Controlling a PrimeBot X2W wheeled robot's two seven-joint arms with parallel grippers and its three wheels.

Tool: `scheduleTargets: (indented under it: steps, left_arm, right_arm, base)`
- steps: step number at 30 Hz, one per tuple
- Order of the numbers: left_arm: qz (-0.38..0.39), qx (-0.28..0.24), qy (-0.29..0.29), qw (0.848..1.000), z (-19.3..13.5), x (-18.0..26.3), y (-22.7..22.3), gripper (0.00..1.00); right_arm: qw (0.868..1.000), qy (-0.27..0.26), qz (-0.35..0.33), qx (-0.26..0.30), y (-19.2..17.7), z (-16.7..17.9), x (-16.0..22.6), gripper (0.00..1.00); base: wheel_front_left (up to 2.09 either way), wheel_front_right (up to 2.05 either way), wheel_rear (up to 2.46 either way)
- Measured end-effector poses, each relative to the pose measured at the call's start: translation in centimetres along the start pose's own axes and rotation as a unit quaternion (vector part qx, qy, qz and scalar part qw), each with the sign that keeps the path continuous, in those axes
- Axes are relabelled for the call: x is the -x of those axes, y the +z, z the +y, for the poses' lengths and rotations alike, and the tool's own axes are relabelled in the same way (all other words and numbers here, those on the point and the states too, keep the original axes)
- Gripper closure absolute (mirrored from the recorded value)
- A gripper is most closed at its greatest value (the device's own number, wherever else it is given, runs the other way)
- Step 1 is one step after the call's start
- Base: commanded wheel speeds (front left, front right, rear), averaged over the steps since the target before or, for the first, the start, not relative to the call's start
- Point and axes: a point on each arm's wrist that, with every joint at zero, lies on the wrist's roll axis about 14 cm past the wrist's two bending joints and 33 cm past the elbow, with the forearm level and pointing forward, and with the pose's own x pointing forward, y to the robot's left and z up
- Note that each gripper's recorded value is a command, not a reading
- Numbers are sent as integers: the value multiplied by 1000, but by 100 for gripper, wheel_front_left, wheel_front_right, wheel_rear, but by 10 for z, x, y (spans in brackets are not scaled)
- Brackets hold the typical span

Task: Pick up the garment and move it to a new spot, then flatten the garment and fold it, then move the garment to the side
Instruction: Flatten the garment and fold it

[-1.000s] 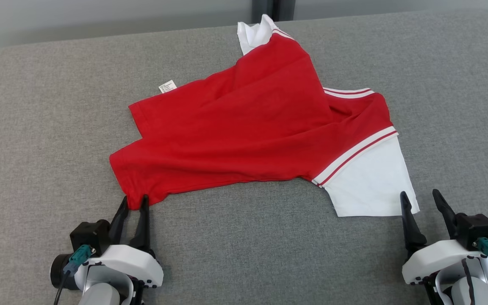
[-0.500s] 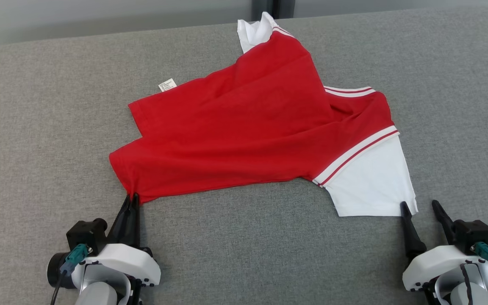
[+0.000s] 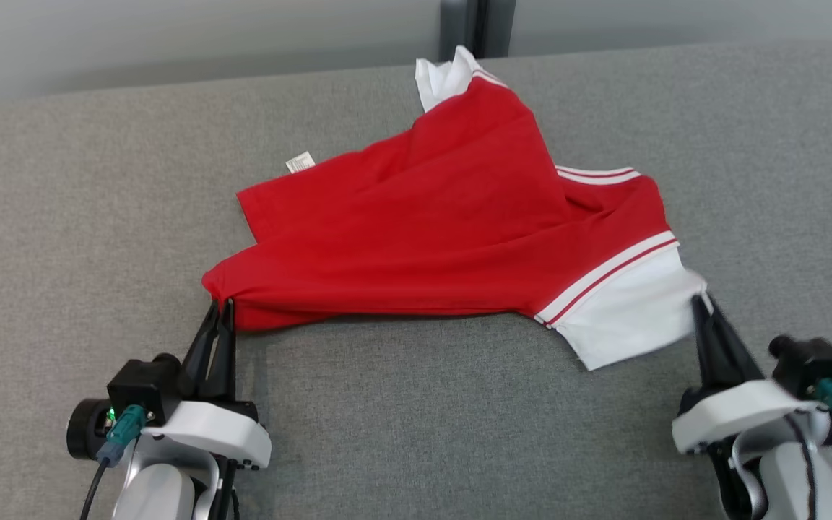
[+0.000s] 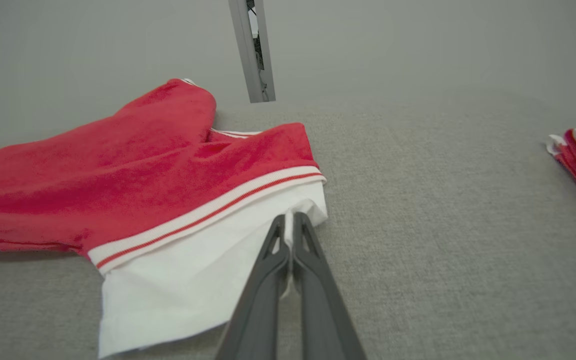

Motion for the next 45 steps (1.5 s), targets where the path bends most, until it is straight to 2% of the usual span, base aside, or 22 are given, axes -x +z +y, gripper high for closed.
scheduleTargets:
  steps: [4,7,8,14,17,19,22,25,32,37,42,43,45]
  left_arm:
    - [-60,-21,-10,998,-3,1,41,100]
    - [-124,-43,-17,991,-3,0,88,100]
    - [-173,-69,-28,982,-3,-1,126,100]
    - [-304,-162,-44,938,-3,12,242,100]
    - [-356,-195,-42,913,-3,23,294,100]
    - [-373,-215,-40,902,-3,26,316,100]
    - [-380,-235,-43,894,-5,21,332,100]
    - [-370,-242,-49,896,-7,4,333,100]
    - [-314,-256,-66,912,-11,-63,307,100]
    - [-329,-272,-32,904,1,-109,335,100]
    - [-367,-283,-25,886,-4,-136,363,100]
    - [-366,-283,-27,886,-4,-142,360,100]
    - [-349,-277,-25,895,1,-154,343,100]
  right_arm:
    - [994,10,-102,-22,68,7,-4,100]
    - [980,26,-194,-30,132,17,-1,100]
    - [965,38,-257,-33,180,23,6,100]
    - [909,68,-412,-6,303,34,46,100]
    - [879,80,-470,12,353,39,68,100]
    - [863,90,-498,23,378,46,78,100]
    - [848,101,-519,38,402,55,82,100]
    - [847,108,-517,52,409,60,69,100]
    - [868,116,-477,77,404,72,-3,100]
    - [867,87,-478,112,428,63,-53,100]
    - [860,41,-488,144,447,43,-89,100]
    - [860,37,-489,142,447,40,-95,100]
    - [868,34,-473,144,432,38,-112,100]
  base:
    - [0,0,0]
    - [0,0,0]
    - [0,0,0]
    - [0,0,0]
    - [0,0,0]
    - [0,0,0]
    - [0,0,0]
    - [0,0,0]
    - [0,0,0]
    - [0,0,0]
    - [0,0,0]
    - [0,0,0]
    - [0,0,0]
